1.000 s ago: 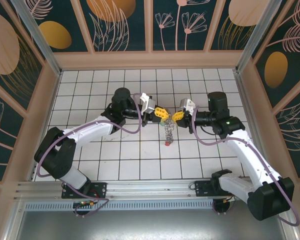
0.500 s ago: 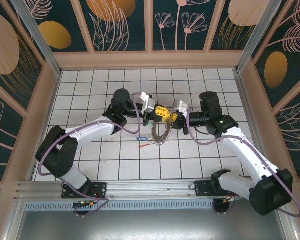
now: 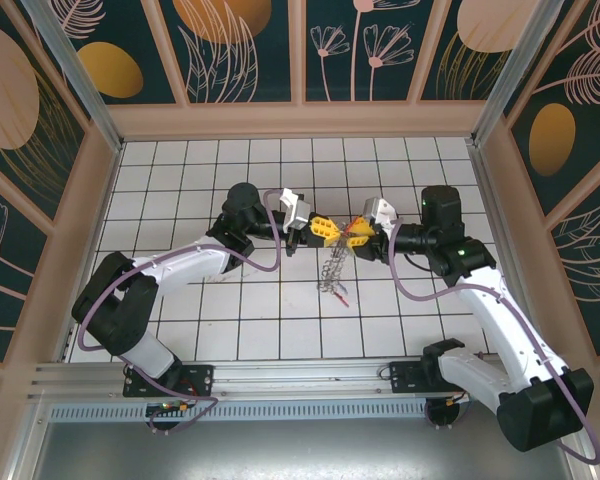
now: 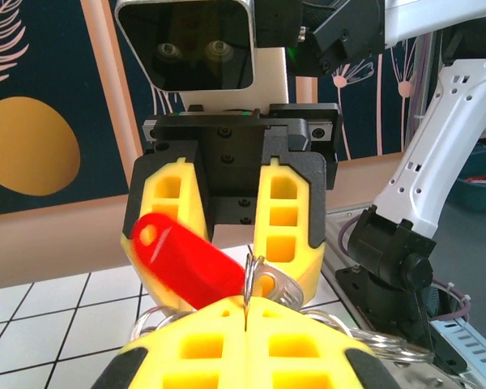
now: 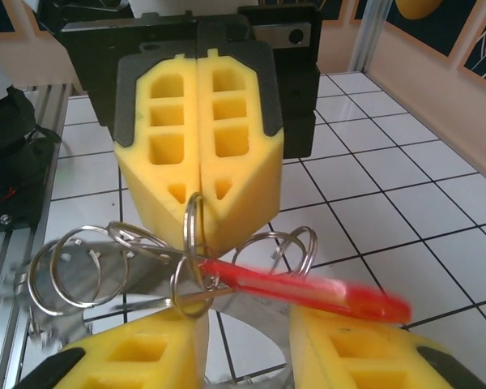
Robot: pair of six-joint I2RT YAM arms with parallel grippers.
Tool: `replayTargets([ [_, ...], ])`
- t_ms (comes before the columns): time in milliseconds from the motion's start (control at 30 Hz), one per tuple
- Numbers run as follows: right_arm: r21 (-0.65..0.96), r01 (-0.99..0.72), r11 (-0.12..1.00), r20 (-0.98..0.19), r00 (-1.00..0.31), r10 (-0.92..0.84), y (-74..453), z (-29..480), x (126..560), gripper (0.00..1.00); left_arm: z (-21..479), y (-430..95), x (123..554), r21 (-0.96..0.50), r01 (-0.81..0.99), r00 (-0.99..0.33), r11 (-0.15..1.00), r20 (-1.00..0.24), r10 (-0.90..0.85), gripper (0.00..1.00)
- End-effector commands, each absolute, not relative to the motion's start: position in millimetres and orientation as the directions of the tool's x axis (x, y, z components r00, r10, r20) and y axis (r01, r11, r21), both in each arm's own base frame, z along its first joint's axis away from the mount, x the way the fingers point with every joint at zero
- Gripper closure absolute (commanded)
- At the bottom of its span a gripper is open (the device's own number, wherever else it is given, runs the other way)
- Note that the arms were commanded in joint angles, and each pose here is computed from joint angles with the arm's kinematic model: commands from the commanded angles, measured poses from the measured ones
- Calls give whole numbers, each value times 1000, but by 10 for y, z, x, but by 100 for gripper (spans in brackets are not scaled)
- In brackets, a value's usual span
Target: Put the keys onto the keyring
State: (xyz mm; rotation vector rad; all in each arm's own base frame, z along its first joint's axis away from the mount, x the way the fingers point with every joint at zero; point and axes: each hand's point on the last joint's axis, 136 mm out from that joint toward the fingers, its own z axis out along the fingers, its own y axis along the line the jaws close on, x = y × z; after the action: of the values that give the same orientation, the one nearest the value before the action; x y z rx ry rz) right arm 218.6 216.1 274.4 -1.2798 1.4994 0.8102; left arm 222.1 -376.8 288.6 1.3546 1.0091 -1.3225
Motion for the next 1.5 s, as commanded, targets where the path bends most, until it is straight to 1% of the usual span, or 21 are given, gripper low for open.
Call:
replayTargets([
  [0, -111, -975, 191, -948, 47, -313, 2166, 2771, 2099, 68, 2973, -3758, 2147, 124, 968, 109, -218, -991, -80, 100],
  [233, -141, -961, 238, -925, 42, -379, 2082, 2616, 2133, 66, 2939, -3764, 2172, 137, 969, 130, -206, -990, -45, 100],
  [333, -166, -955, 248, -926, 64, -372, 2065, 2633, 2111, 62, 2873, -3760, 2171, 135, 969, 135, -205, -991, -16, 100],
  [400, -186, -948, 258, -929, 83, -362, 2057, 2658, 2102, 58, 2835, -3752, 2167, 132, 970, 135, -206, -991, -1, 100],
  [433, -188, -946, 263, -930, 85, -358, 2053, 2659, 2101, 56, 2941, -3770, 2186, 157, 966, 157, -204, -987, -17, 100],
  [467, -188, -945, 268, -930, 83, -357, 2048, 2639, 2102, 55, 2946, -3771, 2187, 159, 966, 159, -205, -987, -18, 100],
  [633, -167, -952, 259, -928, 62, -368, 2051, 2517, 2096, 54, 2974, -3778, 2186, 163, 964, 162, -211, -987, -23, 100],
  [800, -172, -945, 278, -924, 57, -379, 2034, 2443, 2141, 54, 3005, -3771, 2180, 170, 962, 169, -214, -985, -25, 100],
  [1033, -126, -963, 237, -936, 37, -349, 2104, 2371, 2141, 54, 3005, -3766, 2155, 167, 960, 164, -226, -986, -28, 100],
  [1467, -120, -978, 171, -937, 55, -346, 2186, 2357, 2186, 54, 3009, -3775, 2146, 159, 957, 156, -242, -987, -31, 100],
])
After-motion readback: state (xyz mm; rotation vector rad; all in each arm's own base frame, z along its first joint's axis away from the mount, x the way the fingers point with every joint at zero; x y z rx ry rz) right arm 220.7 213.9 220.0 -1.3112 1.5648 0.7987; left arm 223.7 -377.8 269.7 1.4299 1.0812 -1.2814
